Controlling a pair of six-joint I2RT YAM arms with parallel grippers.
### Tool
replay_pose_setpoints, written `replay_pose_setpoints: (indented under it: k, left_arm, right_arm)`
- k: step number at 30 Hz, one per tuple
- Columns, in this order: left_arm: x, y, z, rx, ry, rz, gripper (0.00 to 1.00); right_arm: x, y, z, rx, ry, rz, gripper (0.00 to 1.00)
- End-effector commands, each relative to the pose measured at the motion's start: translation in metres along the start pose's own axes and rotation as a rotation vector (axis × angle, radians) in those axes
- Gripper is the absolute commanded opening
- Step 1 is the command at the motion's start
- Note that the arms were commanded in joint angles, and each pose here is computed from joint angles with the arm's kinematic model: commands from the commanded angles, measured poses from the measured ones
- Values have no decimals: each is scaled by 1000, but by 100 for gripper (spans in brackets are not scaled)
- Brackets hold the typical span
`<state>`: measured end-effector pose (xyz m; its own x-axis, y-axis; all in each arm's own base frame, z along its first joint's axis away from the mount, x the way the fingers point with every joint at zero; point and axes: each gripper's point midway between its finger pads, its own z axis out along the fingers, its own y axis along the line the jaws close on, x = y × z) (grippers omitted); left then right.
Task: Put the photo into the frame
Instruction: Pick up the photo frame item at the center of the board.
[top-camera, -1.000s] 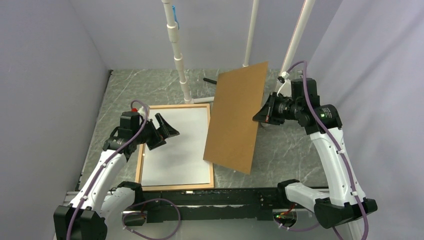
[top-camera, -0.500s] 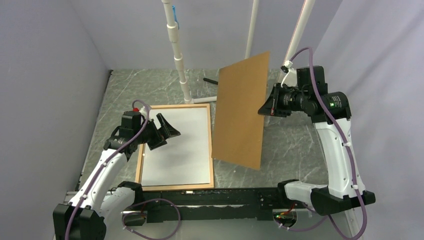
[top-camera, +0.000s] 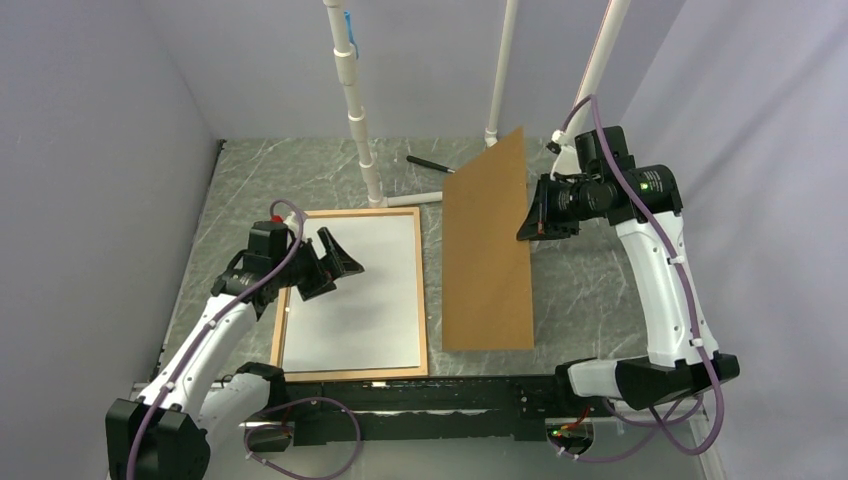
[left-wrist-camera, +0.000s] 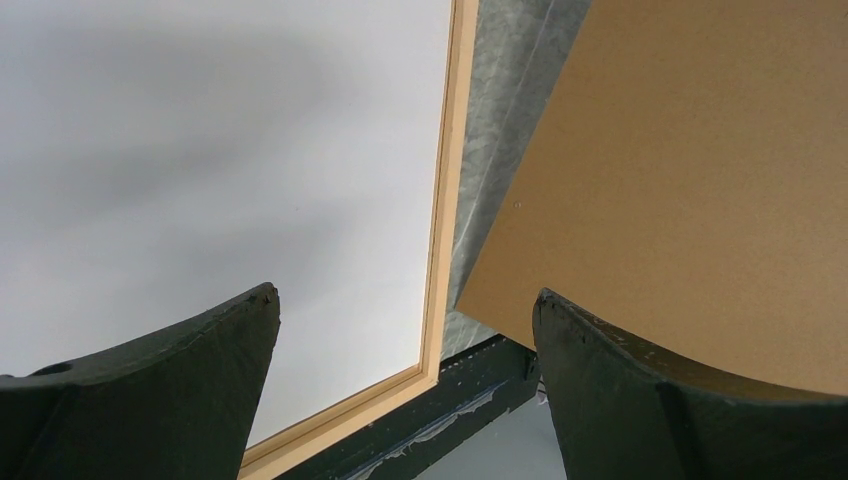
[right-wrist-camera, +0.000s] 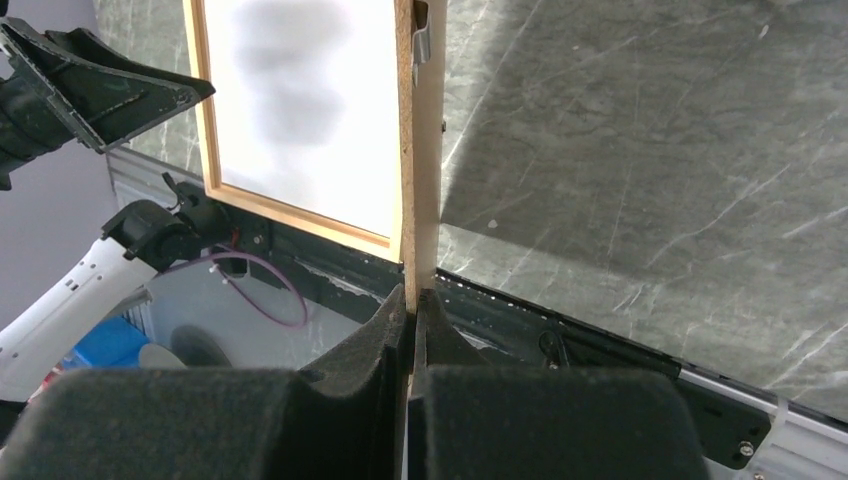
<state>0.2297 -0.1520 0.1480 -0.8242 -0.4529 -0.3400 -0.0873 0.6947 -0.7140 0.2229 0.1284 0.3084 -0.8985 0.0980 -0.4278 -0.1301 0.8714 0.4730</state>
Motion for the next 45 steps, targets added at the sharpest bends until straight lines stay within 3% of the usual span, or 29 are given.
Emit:
replay_pose_setpoints:
  k: [1, 28, 36, 39, 45]
  left_arm:
    - [-15, -17, -3, 31, -47, 35, 99]
    - [-13, -18, 5, 16, -18, 47, 99]
    - [-13, -20, 3, 19, -21, 53, 99]
    - [-14, -22, 2, 23, -22, 55, 100]
    - [-15, -35, -2, 78, -33, 58, 99]
  right_arm:
    - [-8, 15, -11, -61, -30, -34, 0]
    - [-1, 8, 46, -87, 102, 36, 0]
    - [-4, 25, 55, -192, 104, 26, 49]
    - [-5, 31, 57, -222, 101, 21, 59]
    - [-9, 54, 52, -283, 77, 2, 65]
